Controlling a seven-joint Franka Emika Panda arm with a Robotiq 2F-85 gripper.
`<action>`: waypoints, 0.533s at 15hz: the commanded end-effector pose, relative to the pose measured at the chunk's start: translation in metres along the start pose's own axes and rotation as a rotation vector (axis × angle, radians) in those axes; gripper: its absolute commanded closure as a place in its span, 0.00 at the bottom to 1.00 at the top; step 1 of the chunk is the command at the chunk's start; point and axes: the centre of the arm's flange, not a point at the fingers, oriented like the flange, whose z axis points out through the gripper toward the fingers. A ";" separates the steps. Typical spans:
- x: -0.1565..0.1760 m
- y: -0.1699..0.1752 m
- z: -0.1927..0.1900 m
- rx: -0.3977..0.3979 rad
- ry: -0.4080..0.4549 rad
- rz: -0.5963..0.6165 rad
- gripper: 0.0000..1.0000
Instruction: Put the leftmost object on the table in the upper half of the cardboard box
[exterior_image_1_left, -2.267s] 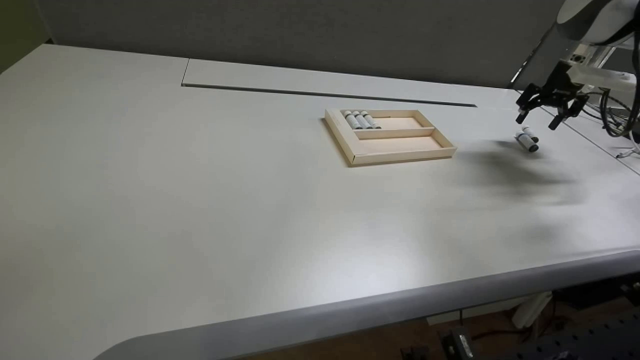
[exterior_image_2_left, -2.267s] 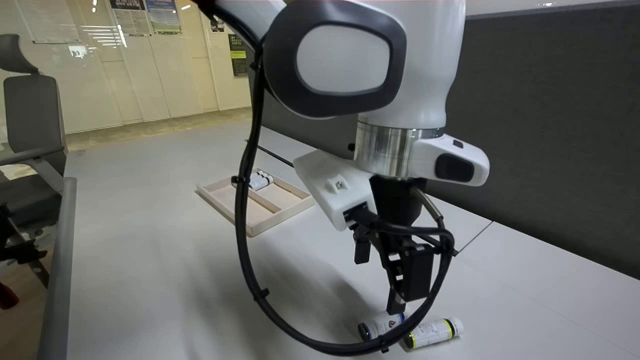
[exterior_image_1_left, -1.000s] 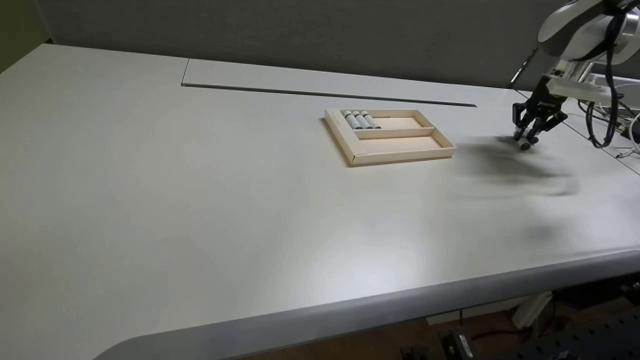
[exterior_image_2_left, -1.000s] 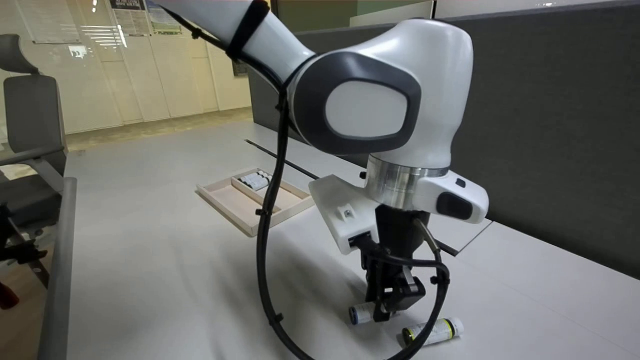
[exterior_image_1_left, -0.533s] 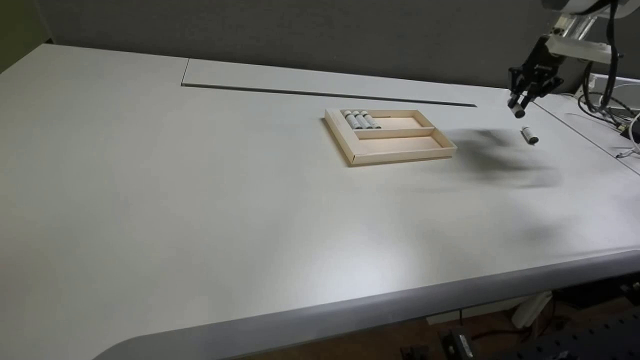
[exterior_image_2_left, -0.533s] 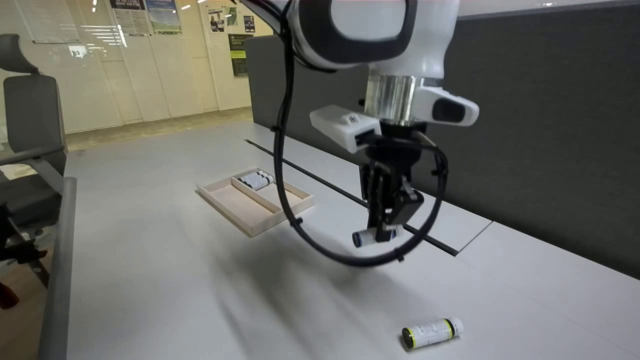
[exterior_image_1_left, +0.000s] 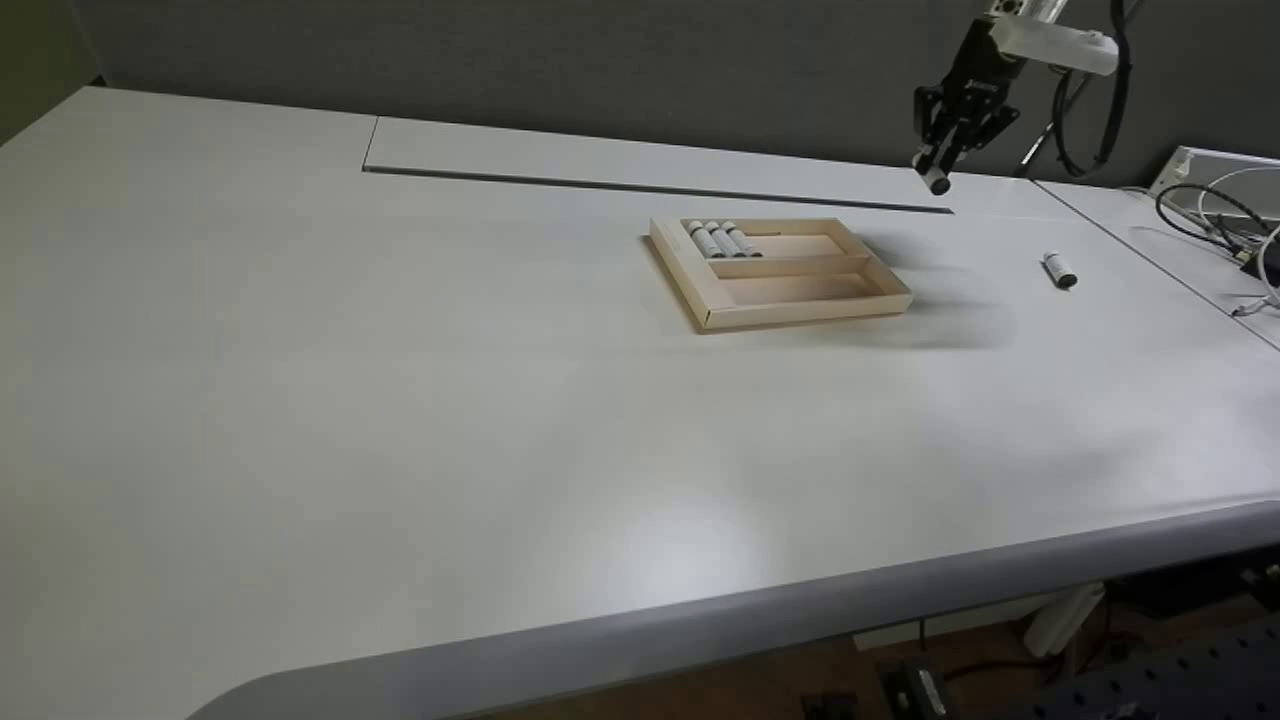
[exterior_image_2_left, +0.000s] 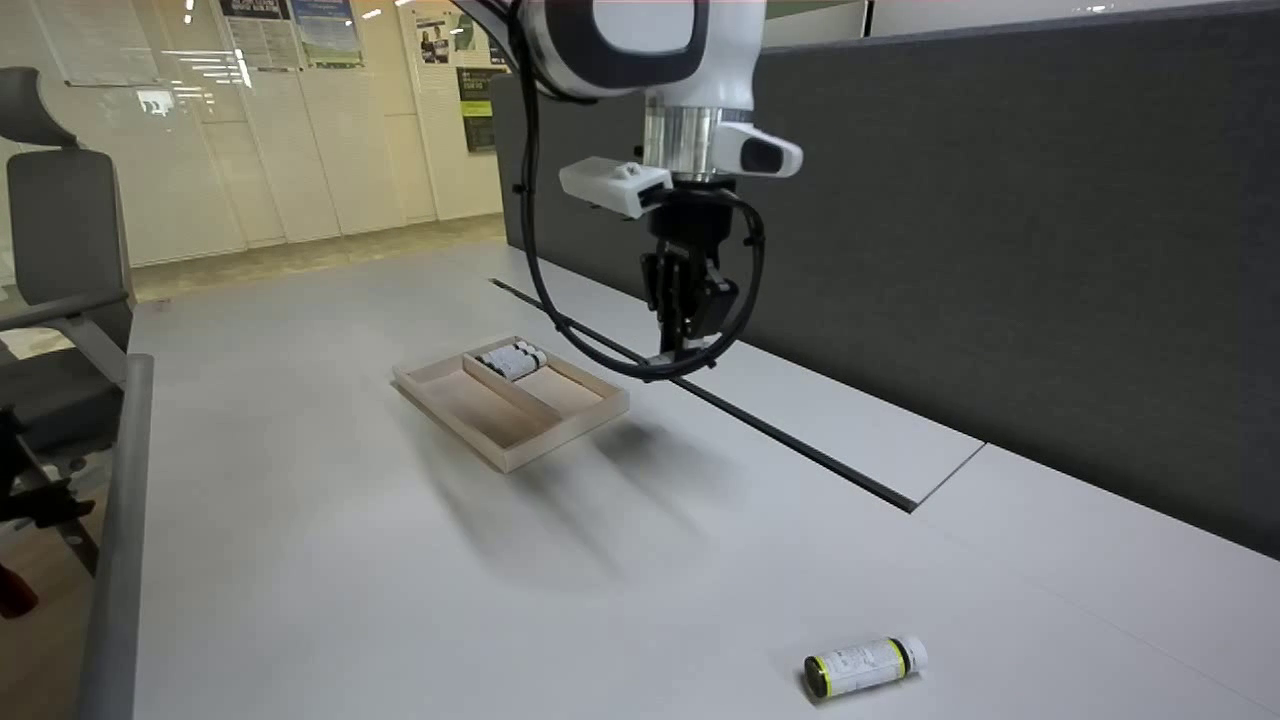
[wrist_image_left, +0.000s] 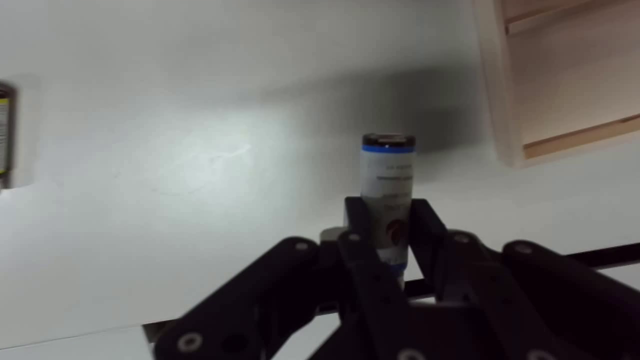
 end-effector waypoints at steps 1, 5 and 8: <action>-0.025 -0.055 0.011 -0.003 -0.060 -0.034 0.93; -0.047 -0.105 0.024 0.001 -0.139 -0.103 0.93; -0.037 -0.112 0.041 -0.004 -0.151 -0.141 0.73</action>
